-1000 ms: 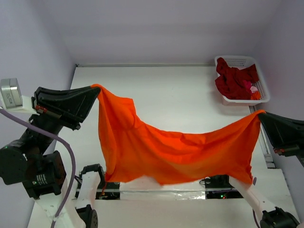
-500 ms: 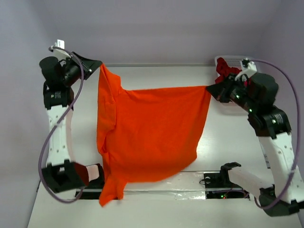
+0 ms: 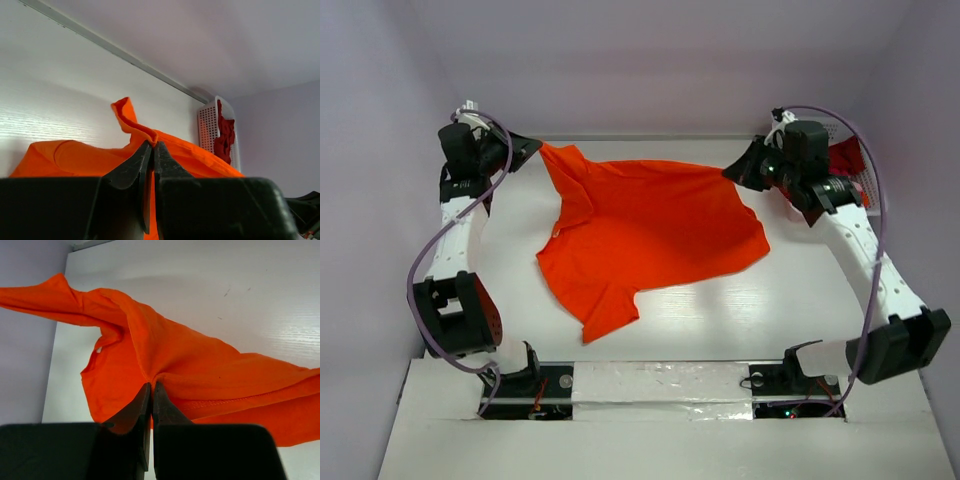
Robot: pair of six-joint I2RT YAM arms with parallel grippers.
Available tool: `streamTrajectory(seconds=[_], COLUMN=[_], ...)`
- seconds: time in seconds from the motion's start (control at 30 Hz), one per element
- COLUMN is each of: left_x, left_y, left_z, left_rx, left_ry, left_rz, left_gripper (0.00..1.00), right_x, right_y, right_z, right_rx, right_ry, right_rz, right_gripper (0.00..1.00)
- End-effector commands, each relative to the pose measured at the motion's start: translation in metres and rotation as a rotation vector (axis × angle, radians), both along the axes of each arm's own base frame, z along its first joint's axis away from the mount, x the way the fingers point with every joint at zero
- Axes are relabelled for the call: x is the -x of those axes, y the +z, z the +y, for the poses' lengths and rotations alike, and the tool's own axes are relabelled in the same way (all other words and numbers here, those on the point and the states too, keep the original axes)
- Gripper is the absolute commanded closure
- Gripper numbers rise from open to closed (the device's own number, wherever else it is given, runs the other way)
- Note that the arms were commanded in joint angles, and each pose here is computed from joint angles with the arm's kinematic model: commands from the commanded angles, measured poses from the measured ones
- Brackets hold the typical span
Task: Fold and stack the t-shirts
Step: Flatten out the tshirt
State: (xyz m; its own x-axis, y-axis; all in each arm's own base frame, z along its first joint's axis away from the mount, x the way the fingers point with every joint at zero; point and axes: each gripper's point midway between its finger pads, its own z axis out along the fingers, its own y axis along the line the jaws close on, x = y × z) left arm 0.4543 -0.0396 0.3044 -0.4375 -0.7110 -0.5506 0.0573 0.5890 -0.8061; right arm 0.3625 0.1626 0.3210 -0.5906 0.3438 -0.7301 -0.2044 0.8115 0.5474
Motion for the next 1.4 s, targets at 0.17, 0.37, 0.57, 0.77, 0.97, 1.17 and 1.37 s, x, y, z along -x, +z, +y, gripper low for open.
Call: streamTrajectory(seconds=[0.17, 0.37, 0.57, 0.77, 0.97, 1.17, 1.37], left_x=[-0.019, -0.030, -0.034, -0.044, -0.052, -0.050, -0.045], left_y=[-0.001, -0.028, -0.050, -0.055, -0.051, -0.052, -0.055], left_z=[0.004, 0.000, -0.009, -0.006, -0.009, -0.019, -0.026], left_rx=[-0.040, -0.023, -0.019, -0.010, -0.005, 0.002, 0.006], left_ry=[0.014, -0.001, -0.016, -0.007, -0.006, -0.029, -0.049], left_rz=[-0.085, -0.031, 0.008, 0.029, 0.030, 0.031, 0.038], left_gripper=[1.00, 1.00, 1.00, 1.00, 1.00, 1.00, 1.00], right_x=[-0.053, -0.085, -0.129, -0.172, -0.209, -0.241, -0.258], right_y=[-0.009, -0.027, -0.042, -0.044, -0.063, -0.095, -0.114], right_z=[0.023, 0.029, 0.017, 0.004, -0.007, -0.014, 0.002], right_rx=[-0.066, -0.060, -0.076, -0.111, -0.107, -0.156, -0.233], right_ry=[0.028, 0.014, -0.044, -0.053, -0.061, -0.060, 0.007], right_rz=[-0.033, 0.004, 0.074, 0.101, 0.146, 0.201, 0.203], right_gripper=[1.00, 1.00, 1.00, 1.00, 1.00, 1.00, 1.00])
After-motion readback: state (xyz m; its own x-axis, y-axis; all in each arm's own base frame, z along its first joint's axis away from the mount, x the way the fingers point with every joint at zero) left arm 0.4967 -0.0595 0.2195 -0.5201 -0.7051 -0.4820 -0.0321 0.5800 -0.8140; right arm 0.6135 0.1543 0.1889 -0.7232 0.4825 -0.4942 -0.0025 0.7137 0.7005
